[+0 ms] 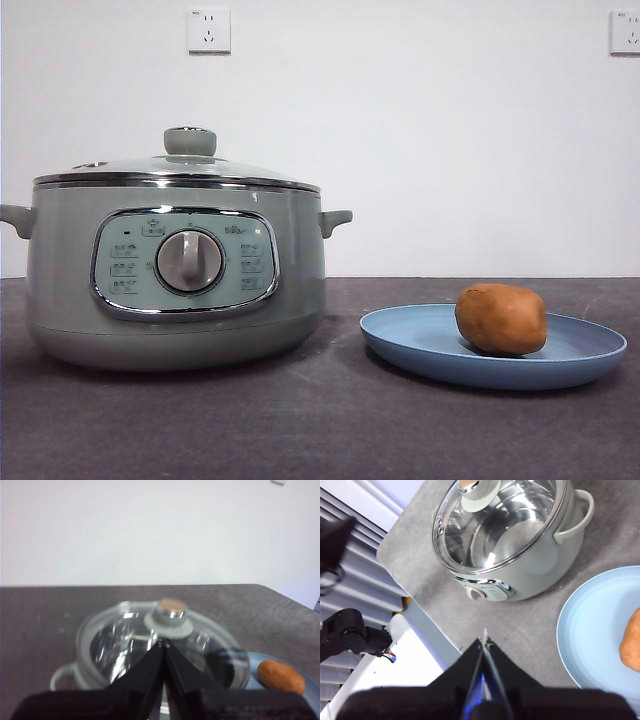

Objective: Take the potato out from the steamer,put the potato on the plate,close the lid

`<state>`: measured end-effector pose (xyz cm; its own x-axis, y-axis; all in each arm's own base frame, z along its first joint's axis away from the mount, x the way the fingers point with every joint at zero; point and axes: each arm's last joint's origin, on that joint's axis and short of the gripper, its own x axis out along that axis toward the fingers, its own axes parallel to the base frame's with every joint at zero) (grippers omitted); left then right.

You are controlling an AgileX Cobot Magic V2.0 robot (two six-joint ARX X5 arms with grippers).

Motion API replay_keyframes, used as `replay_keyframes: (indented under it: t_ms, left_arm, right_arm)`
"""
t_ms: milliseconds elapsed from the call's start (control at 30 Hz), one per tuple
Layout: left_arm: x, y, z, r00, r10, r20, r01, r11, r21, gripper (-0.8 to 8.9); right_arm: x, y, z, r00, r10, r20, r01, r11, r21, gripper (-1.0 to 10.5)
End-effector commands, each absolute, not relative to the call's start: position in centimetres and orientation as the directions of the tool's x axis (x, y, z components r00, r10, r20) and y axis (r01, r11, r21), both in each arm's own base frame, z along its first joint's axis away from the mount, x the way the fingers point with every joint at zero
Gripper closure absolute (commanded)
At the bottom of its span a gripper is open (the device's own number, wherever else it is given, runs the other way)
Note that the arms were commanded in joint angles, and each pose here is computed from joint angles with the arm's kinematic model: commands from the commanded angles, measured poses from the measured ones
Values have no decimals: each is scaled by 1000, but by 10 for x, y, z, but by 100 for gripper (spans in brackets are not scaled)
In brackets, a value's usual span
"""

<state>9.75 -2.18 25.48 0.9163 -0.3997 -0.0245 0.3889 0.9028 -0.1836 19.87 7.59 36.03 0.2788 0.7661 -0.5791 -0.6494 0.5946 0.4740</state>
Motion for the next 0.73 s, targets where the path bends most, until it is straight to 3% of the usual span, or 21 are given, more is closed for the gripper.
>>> replay_keyframes:
  t_ms: [33, 367, 733]
  left_arm:
    - [96, -20, 232, 925, -379, -8, 370, 906, -204, 817]
    - [94, -12, 180, 962, -272, -15, 258, 928, -269, 817]
    - [97, -10, 160, 983, -181, -41, 164, 949, -271, 817]
  right_arm:
    - [199, 76, 360, 278, 768, -577, -657, 590, 470, 947]
    - [199, 76, 360, 278, 769, -576, -657, 590, 470, 947]
    - [199, 76, 360, 278, 769, -576, -657, 590, 470, 947]
